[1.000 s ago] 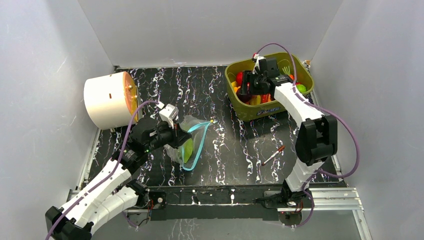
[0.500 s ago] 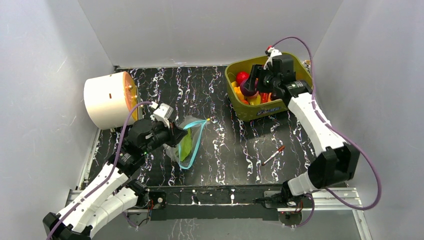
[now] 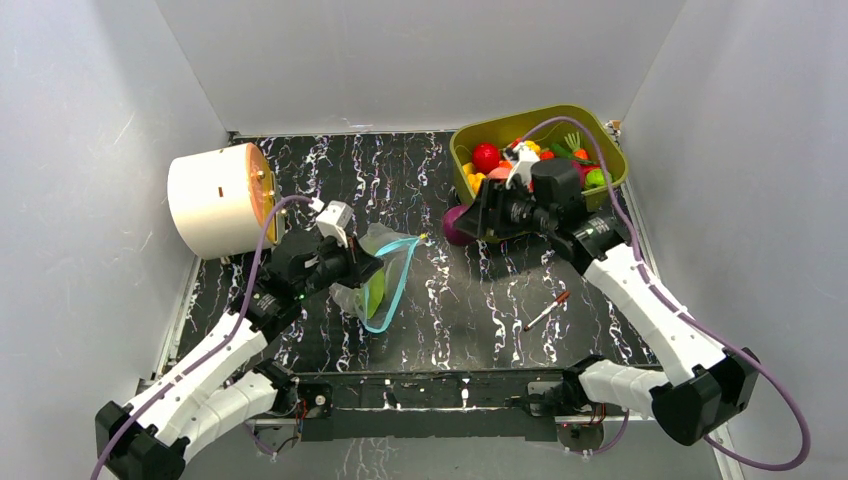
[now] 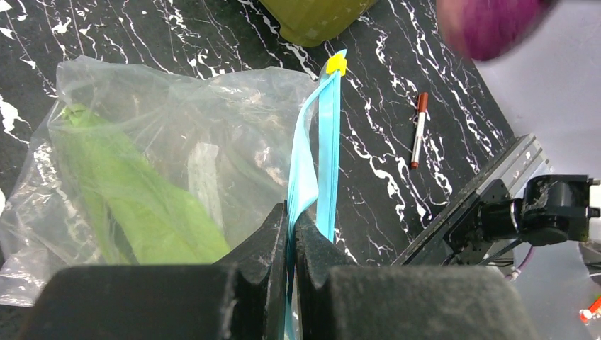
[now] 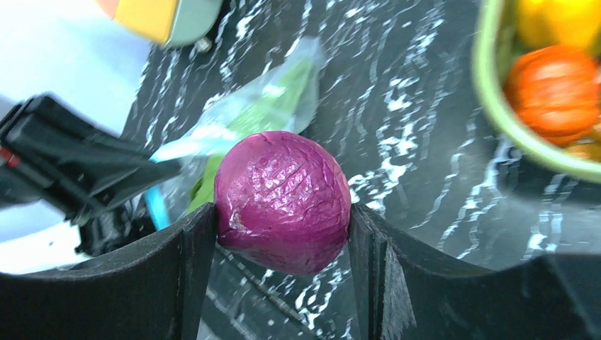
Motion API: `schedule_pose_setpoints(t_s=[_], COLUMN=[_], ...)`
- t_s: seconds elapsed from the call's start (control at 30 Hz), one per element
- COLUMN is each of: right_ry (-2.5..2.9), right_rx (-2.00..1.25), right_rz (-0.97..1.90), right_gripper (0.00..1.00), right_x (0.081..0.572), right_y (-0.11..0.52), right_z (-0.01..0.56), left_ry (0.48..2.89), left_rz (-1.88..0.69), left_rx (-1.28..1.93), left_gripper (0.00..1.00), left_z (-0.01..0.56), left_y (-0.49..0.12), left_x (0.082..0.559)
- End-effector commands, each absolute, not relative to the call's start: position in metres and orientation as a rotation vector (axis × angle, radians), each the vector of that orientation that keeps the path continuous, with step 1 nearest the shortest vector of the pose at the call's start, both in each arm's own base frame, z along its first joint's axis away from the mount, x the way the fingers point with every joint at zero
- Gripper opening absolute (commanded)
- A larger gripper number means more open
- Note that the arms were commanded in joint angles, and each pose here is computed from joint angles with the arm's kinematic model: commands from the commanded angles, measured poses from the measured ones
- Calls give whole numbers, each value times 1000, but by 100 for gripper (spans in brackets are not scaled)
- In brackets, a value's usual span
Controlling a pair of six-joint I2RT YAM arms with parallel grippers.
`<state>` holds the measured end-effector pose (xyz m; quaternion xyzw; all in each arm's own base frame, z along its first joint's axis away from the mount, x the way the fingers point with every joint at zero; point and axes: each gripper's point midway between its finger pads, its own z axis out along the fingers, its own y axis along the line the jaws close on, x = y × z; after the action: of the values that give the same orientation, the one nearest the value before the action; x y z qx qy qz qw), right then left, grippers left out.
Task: Place the food in the zip-top bag and seal the zipper
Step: Pick up the fake vegetable from the bin, then place the fake vegetable in the zipper food storage bag.
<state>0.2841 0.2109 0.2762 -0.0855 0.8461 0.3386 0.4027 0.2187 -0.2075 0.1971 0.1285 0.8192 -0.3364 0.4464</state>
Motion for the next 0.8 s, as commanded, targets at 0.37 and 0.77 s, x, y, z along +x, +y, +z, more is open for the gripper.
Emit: schedule_pose_setpoints(t_s=[0.37,0.77], right_ry=[2033,2119], right_rx=[-300,-201], right_rz=[1307,1370], right_gripper=[40,46], right_x=[213,207], right_y=[305,335], right_z=[298,273], left_ry=[1916,1895], left_rz=[-963,-1028], left_rx=[223,209], left_gripper=[0,0], left_z=[254,266], left_y=[-226,-230], left_x=[234,229])
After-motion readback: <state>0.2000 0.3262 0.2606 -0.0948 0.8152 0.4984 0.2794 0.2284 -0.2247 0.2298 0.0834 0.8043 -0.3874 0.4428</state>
